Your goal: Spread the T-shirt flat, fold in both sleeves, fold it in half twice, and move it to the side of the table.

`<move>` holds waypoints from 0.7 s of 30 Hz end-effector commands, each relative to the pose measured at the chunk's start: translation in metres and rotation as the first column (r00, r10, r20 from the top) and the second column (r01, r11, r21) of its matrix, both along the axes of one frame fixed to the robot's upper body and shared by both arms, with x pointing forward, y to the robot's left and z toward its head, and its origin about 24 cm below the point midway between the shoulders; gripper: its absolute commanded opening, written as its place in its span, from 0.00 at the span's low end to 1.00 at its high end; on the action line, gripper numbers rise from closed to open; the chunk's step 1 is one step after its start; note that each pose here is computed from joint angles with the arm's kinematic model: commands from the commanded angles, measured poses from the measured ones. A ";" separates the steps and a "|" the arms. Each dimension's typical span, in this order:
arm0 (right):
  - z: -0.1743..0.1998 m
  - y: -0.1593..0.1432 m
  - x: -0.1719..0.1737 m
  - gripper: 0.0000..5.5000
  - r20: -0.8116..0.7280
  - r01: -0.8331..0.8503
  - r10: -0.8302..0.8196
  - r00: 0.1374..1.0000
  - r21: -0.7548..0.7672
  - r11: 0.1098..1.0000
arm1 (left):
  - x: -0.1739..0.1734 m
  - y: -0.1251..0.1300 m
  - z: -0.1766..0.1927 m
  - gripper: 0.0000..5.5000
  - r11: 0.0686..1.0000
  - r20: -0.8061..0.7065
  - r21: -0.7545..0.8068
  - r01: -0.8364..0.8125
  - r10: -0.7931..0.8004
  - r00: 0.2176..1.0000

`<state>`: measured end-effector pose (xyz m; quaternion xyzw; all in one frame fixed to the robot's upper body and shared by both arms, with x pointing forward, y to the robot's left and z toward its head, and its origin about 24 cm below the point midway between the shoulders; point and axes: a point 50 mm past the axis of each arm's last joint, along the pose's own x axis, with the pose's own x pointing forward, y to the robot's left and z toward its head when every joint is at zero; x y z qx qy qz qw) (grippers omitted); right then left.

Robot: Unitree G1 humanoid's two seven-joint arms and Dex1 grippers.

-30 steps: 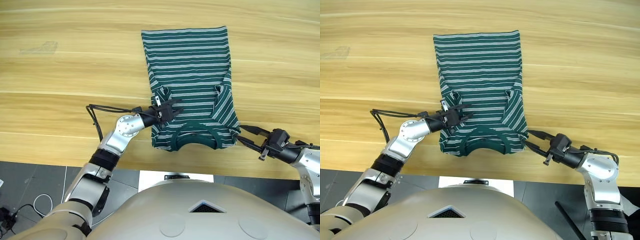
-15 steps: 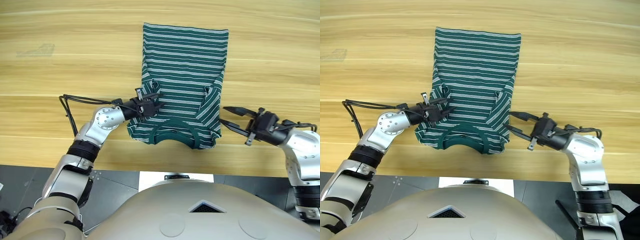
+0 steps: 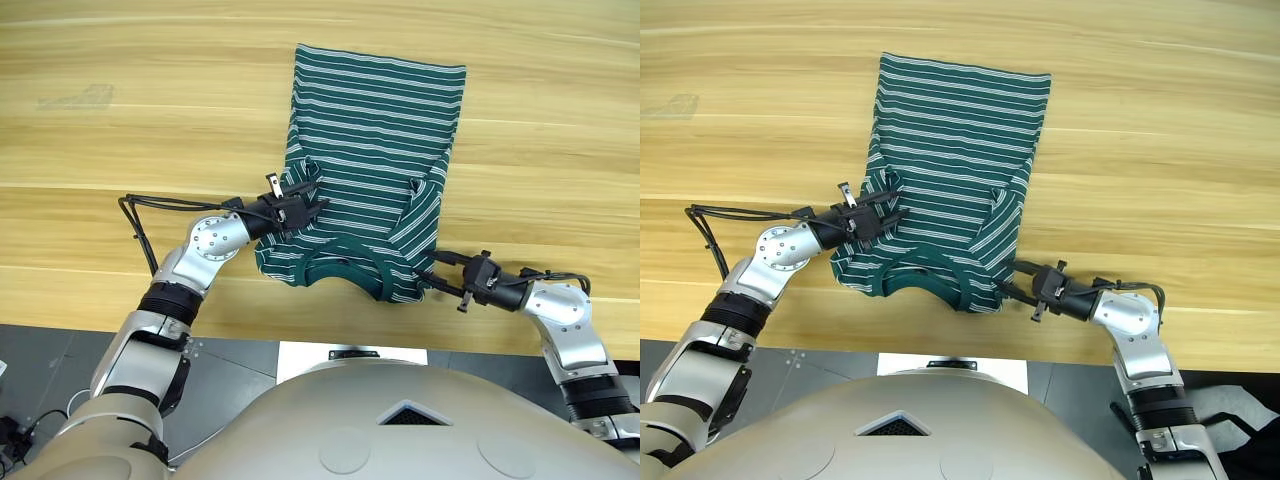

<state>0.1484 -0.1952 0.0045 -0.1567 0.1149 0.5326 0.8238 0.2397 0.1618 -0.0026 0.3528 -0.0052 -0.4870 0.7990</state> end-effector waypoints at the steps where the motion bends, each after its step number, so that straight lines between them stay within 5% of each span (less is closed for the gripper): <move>1: 0.005 -0.013 0.002 0.30 0.000 -0.008 0.008 1.000 -0.052 0.999 | -0.030 0.008 -0.043 0.26 0.992 -0.202 0.130 0.006 0.020 0.979; 15: 0.019 -0.029 0.023 0.30 0.093 0.029 -0.020 0.995 -0.097 0.995 | -0.041 0.019 -0.044 0.26 0.993 -0.201 0.116 -0.020 0.043 0.979; 21: 0.031 -0.047 0.043 0.30 0.242 0.130 -0.103 0.965 -0.097 0.987 | -0.036 0.037 0.001 0.26 0.973 -0.016 -0.146 -0.177 0.177 0.984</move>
